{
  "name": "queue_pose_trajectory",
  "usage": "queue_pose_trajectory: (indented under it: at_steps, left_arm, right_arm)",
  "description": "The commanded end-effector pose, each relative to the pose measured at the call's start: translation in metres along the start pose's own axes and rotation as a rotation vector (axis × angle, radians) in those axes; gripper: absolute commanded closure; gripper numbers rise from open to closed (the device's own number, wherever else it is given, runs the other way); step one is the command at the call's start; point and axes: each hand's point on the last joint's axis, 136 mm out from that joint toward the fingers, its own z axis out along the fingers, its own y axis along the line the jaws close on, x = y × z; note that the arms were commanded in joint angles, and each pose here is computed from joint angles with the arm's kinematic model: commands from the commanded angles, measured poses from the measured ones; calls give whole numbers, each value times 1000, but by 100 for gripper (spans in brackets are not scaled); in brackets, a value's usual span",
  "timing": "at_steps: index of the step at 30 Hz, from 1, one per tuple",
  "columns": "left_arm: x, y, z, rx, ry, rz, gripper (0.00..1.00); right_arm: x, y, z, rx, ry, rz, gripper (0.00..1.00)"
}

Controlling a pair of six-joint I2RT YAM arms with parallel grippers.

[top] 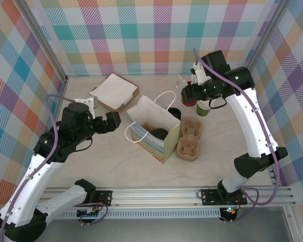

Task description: Pack the takeout coffee

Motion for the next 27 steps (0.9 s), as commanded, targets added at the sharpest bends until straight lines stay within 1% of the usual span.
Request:
queue_pose_trajectory:
  at_steps: [1,7,14,21,27]
  left_arm:
    - [-9,7,-14,-24,-53,9,0]
    - [-8,12,-19,-39,-64,10,0]
    - [-6,13,-17,-40,-64,3,0]
    - [-6,14,-17,-50,-65,3,0]
    - [-5,16,-14,-62,-59,4,0]
  right_arm:
    - [-16,-18,-9,37,-109,7,15]
    - [-22,-45,10,77,-125,-6,14]
    - [-40,-54,47,66,-118,-95,14]
    - [-55,-52,86,12,-105,-152,18]
    - [-66,-55,124,0,-67,-197,24]
